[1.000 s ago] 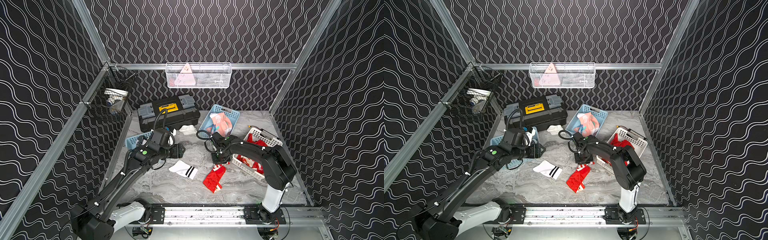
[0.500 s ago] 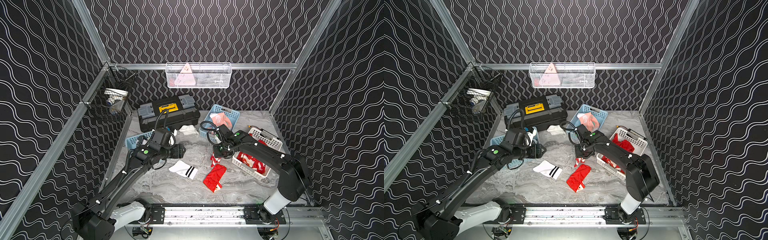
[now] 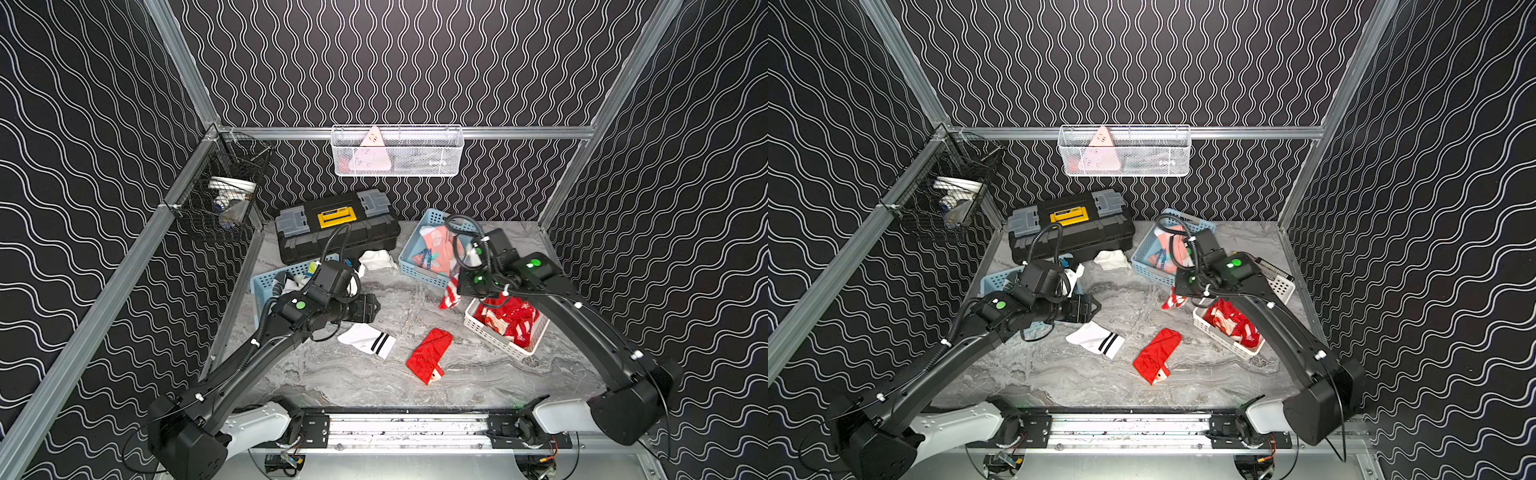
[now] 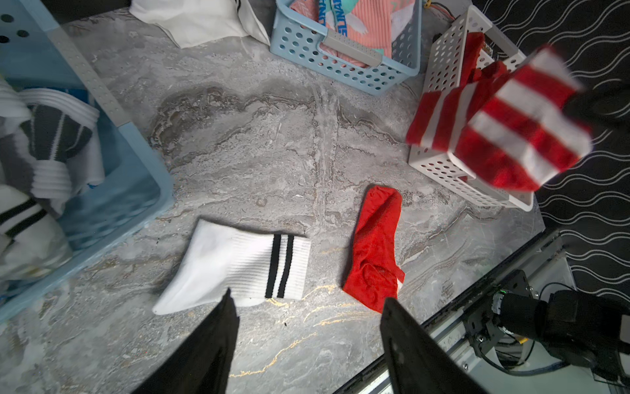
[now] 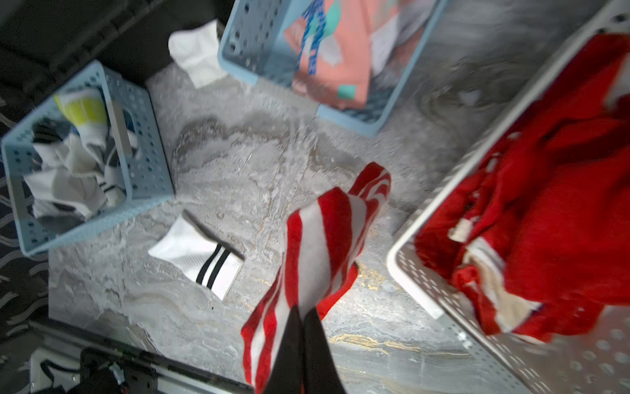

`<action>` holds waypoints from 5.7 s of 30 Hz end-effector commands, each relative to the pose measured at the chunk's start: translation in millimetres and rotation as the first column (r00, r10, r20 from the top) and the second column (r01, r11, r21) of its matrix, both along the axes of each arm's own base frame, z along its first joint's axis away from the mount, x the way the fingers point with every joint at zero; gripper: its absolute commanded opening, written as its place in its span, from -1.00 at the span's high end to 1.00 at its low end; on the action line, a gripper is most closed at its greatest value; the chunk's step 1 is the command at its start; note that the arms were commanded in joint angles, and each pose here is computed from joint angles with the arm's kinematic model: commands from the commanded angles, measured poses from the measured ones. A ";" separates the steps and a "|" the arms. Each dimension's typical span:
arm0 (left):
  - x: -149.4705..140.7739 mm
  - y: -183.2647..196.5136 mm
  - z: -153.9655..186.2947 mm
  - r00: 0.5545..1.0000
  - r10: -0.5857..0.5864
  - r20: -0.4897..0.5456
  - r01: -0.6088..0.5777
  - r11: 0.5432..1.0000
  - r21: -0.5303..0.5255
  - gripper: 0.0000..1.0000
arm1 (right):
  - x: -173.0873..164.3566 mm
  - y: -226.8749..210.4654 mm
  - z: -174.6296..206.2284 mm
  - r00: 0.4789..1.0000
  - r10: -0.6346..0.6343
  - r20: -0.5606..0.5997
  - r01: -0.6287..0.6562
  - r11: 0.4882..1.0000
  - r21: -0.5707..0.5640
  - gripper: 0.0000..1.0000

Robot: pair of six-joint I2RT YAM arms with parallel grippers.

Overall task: Sort the socks into the basket by color
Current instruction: Pick up the sock at the center of the board, then place the sock in the bin, then pick up the sock at the center of the board.

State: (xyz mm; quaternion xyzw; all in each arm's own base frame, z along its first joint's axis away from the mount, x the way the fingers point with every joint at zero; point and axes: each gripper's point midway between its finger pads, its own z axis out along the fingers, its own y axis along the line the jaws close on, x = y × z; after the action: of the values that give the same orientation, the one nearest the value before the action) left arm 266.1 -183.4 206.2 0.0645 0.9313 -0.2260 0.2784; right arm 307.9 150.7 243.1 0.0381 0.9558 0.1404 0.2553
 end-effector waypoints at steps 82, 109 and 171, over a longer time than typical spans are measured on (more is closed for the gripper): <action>-69.8 -162.6 -167.3 0.857 -0.473 -0.205 0.516 0.776 0.363 -0.64 | -9.1 -128.4 -41.5 0.897 -0.407 -0.172 0.432 0.888 0.156 -0.94; -63.9 -169.7 -117.9 0.866 -0.497 -0.062 0.485 0.800 0.353 0.95 | -9.4 -116.1 -33.3 0.915 -0.363 -0.177 0.395 0.896 0.203 -0.94; -8.8 -149.2 59.8 0.910 -0.306 0.281 0.310 0.950 0.030 -0.41 | 15.7 6.8 24.5 0.991 0.069 -0.117 0.002 0.855 0.518 1.00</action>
State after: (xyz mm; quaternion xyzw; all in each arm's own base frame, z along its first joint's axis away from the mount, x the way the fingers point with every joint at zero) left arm 258.2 -339.6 265.2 0.2516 0.8528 -0.2666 0.3720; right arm 316.9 177.4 273.6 0.0858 0.8883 0.4229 0.1572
